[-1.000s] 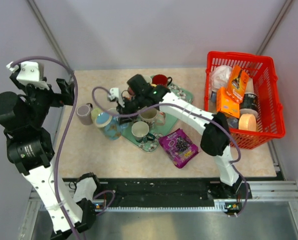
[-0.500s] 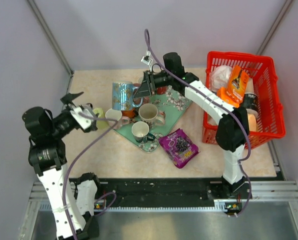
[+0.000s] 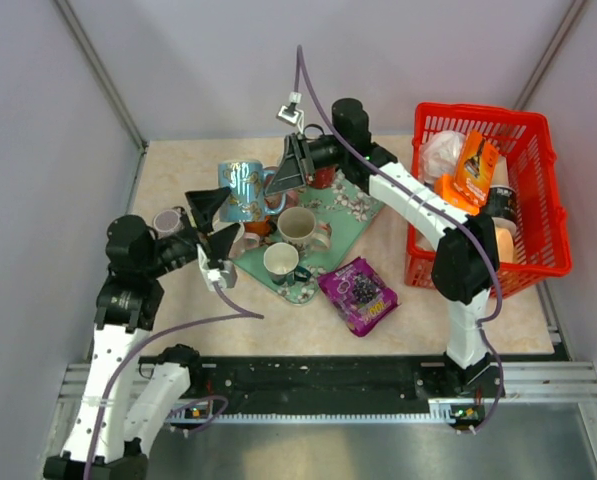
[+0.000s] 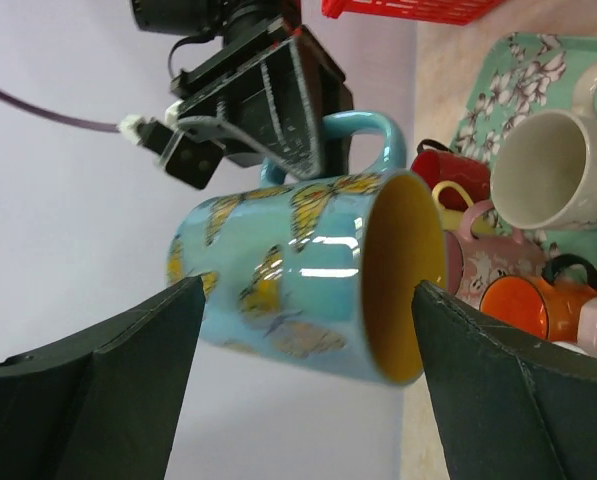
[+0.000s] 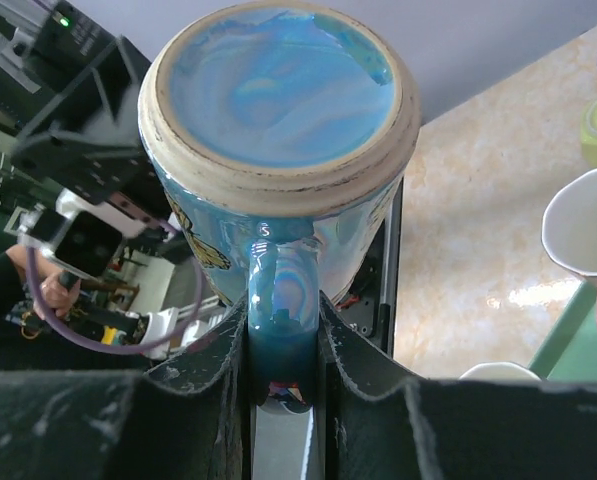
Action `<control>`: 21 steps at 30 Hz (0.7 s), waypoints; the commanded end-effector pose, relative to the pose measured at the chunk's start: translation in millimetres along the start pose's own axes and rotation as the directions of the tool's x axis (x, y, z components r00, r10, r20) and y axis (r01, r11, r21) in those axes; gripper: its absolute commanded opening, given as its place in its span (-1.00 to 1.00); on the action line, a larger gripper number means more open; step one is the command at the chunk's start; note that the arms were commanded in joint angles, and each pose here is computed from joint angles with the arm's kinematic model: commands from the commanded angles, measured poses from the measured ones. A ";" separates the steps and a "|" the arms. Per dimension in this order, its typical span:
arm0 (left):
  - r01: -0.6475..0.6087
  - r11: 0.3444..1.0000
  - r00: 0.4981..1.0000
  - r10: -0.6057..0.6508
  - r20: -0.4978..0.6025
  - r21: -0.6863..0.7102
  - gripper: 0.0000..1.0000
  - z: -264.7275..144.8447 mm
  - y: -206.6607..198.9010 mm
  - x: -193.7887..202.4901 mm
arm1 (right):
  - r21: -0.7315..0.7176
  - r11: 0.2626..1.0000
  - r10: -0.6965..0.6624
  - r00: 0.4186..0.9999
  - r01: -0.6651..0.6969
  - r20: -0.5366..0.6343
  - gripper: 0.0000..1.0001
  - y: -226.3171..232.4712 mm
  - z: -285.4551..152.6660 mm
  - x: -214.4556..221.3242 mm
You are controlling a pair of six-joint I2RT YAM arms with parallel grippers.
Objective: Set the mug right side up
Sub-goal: Turn over the cup at the center of the board.
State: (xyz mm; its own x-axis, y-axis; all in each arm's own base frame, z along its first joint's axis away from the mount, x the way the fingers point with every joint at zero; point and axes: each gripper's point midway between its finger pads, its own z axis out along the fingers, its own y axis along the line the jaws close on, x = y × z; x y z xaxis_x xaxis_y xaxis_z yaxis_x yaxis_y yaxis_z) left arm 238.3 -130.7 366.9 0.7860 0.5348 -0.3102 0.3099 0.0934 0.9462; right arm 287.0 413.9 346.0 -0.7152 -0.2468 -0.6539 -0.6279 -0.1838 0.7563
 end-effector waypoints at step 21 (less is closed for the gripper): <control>-0.067 0.992 0.975 0.043 -0.219 -0.103 -1.00 19.1 24.5 24.1 | 0.019 0.979 -0.203 0.978 0.202 0.056 0.18 28.8 -22.3 -21.3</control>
State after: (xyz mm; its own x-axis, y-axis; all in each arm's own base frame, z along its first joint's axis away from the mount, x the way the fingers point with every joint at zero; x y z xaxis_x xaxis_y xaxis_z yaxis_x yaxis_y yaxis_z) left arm 283.8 -149.3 391.3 0.7567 0.6516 -0.0527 -0.0096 0.0916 0.9958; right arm 286.8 410.0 330.2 -0.8009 -0.2798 -0.5294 -0.5189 -0.1170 0.8468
